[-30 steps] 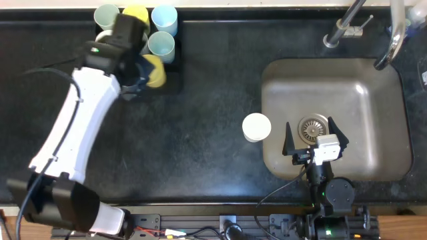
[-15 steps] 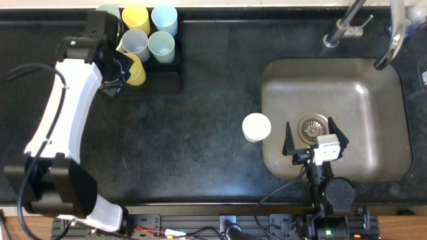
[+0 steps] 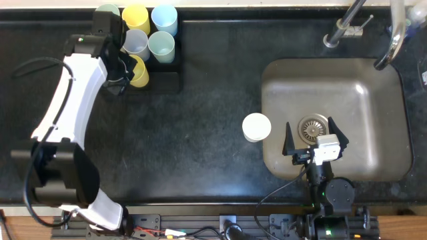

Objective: Store Cups

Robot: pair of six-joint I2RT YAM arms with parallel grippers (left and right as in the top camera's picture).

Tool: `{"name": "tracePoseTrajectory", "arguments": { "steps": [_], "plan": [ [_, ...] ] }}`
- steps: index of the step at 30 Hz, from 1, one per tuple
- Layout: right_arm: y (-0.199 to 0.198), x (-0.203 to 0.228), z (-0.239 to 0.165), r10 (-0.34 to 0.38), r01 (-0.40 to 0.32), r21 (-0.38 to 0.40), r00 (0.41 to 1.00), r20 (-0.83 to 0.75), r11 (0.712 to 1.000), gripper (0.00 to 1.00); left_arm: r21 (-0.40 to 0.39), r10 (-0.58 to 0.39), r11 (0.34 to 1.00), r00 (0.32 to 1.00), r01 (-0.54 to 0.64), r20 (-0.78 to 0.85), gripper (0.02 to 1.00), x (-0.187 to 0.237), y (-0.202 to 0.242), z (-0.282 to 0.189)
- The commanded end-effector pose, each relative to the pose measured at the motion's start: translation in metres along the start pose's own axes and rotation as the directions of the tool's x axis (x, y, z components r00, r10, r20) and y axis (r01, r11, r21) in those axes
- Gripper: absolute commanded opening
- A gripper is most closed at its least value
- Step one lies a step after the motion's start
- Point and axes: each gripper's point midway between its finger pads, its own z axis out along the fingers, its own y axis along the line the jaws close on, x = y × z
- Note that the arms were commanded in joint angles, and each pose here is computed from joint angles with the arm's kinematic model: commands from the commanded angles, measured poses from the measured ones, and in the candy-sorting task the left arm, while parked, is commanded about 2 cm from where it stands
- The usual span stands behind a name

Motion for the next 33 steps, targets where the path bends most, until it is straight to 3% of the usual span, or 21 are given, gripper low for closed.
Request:
{"name": "tracePoseTrajectory", "arguments": {
  "steps": [1,18,19,20,22,28,33],
  "plan": [
    [0.000,0.004,0.000,-0.003,0.003,0.001,1.000,-0.001,1.000,0.996,-0.036,-0.004,0.999,1.000,0.004,-0.013,0.036,0.001,0.003,0.013],
    [0.000,0.004,0.000,-0.003,0.003,0.001,1.000,-0.001,1.000,0.998,-0.114,0.005,0.993,1.000,-0.008,-0.024,0.066,0.003,0.010,0.041],
    [0.000,0.004,0.000,-0.003,0.003,0.001,1.000,-0.001,1.000,0.996,-0.114,0.005,0.993,1.000,-0.008,-0.024,0.145,0.003,0.010,0.041],
    [0.000,0.004,0.000,-0.003,0.003,0.001,1.000,-0.001,1.000,0.998,-0.114,0.005,0.993,1.000,-0.008,-0.025,0.325,0.003,0.010,0.041],
    [0.000,0.004,0.000,-0.003,0.003,0.001,1.000,-0.001,1.000,0.996,-0.114,0.005,0.993,1.000,-0.008,-0.025,1.000,0.003,0.010,0.041],
    [0.000,0.004,0.000,-0.003,0.003,0.001,1.000,-0.001,1.000,0.998,-0.056,0.003,0.998,1.000,-0.002,0.013,0.998,-0.003,0.006,0.016],
    [0.000,0.004,0.000,-0.003,0.003,0.001,1.000,-0.001,1.000,0.998,0.041,-0.016,0.999,0.995,0.012,0.100,0.998,-0.015,0.013,-0.046]
  ]
}}
